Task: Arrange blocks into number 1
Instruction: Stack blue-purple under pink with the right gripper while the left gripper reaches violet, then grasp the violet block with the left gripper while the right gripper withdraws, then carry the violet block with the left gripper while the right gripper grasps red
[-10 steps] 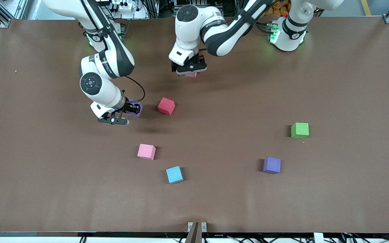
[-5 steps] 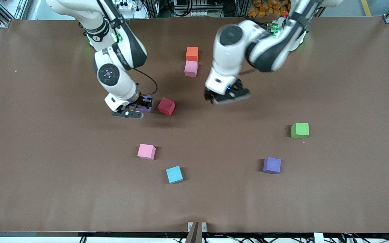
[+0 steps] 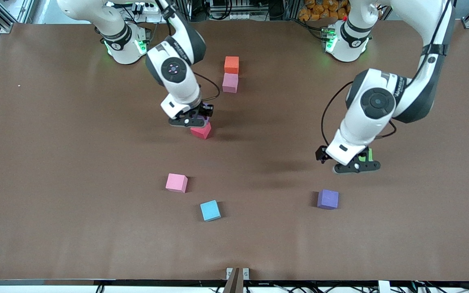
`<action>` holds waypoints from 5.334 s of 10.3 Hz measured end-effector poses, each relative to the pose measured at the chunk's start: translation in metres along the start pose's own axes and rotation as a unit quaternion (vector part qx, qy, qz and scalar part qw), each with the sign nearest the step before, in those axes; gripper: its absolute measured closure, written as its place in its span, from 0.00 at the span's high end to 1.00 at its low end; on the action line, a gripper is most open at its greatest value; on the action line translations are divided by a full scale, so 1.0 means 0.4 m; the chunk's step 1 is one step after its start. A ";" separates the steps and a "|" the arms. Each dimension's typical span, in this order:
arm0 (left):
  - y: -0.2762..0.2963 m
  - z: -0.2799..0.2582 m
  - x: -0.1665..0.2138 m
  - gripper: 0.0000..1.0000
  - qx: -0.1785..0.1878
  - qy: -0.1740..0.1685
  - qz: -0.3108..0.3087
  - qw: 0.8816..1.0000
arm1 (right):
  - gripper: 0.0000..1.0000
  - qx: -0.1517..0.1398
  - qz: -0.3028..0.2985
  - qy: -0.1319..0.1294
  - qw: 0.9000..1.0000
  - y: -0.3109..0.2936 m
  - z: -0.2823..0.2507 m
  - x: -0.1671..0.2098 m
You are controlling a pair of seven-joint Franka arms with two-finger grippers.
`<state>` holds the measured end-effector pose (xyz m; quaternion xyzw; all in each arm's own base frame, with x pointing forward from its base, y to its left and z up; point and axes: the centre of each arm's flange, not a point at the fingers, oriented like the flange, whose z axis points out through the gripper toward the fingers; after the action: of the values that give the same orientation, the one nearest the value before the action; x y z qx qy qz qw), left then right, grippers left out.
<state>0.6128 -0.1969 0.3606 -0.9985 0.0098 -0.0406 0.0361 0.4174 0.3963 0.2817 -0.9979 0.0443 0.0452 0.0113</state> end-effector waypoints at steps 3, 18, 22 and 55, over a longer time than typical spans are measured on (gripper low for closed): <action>-0.025 0.115 0.100 1.00 -0.039 -0.020 0.069 0.997 | 0.56 -0.010 -0.006 0.004 1.000 -0.126 0.053 -0.089; -0.059 0.390 0.212 1.00 -0.046 -0.008 0.044 0.998 | 0.58 -0.034 -0.059 -0.009 0.998 -0.266 0.198 -0.334; -0.056 0.388 0.214 0.87 -0.046 -0.006 0.044 0.998 | 1.00 -0.030 -0.058 -0.007 0.998 -0.268 0.195 -0.331; 0.883 0.248 -0.657 0.50 -0.059 -0.122 -0.044 0.990 | 1.00 0.034 0.108 0.023 0.993 0.271 0.017 0.228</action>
<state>0.3530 -0.5363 0.2149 -0.9958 -0.0361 0.0804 -0.0239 0.4977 0.2804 0.2645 -0.9871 0.1537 0.0218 0.0391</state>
